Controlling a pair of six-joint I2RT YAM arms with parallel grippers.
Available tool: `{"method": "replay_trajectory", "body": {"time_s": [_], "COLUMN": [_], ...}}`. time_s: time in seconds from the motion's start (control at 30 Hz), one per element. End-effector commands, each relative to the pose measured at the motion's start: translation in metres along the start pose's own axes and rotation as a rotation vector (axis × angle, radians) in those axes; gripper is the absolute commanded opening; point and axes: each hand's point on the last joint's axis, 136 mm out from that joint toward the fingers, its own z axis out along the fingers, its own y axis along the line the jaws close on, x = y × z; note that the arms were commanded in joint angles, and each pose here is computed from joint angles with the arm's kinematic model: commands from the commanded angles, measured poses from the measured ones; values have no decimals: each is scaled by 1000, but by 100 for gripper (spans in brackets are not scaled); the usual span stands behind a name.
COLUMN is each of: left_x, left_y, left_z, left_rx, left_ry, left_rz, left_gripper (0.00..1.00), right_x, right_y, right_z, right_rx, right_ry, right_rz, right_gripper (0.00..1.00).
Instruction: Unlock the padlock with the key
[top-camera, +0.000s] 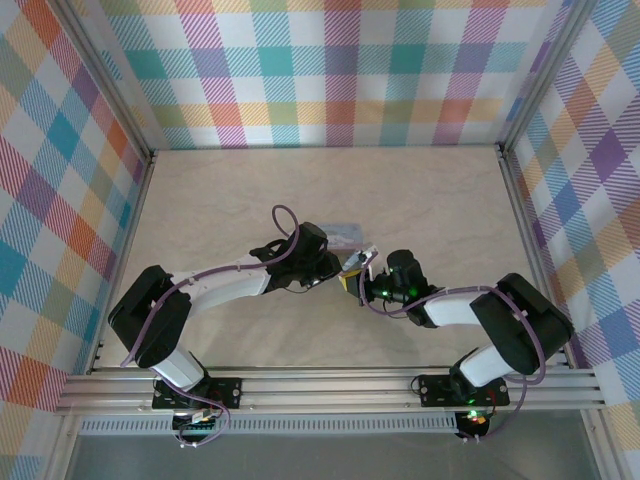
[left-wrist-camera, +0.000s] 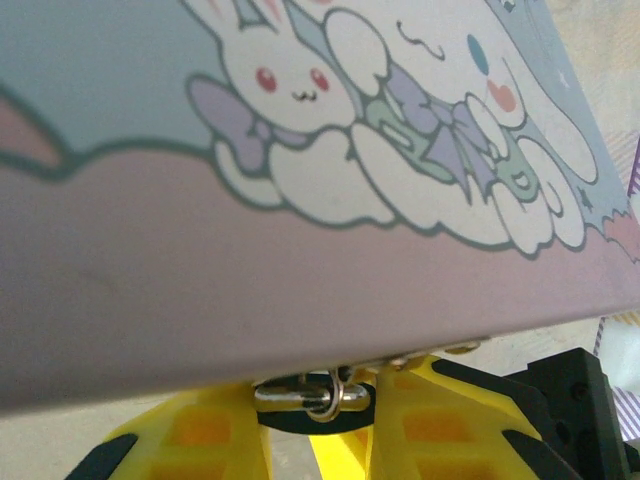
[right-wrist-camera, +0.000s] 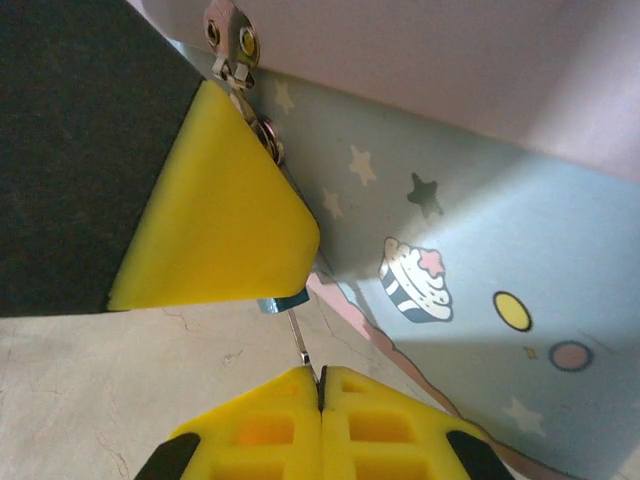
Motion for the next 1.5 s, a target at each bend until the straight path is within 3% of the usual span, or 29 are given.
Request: {"method": "replay_trajectory", "body": {"time_s": [0.0, 0.2, 0.63, 1.47], "left_x": [26, 24, 23, 28], "left_y": [-18, -9, -11, -14], "left_z": [-2, 3, 1, 5], "left_rx": [47, 24, 11, 23], "left_ry": [114, 89, 94, 116], "left_rz": [33, 44, 64, 55], "left_gripper": [0, 0, 0, 0], "right_x": [-55, -58, -48, -77], "right_y": [1, 8, -4, 7], "right_z": [0, -3, -11, -3], "right_rx": [9, -27, 50, -4], "right_ry": [-180, -184, -149, -198], "right_rz": [-44, -8, -36, -63], "right_gripper": [0, 0, 0, 0]}}
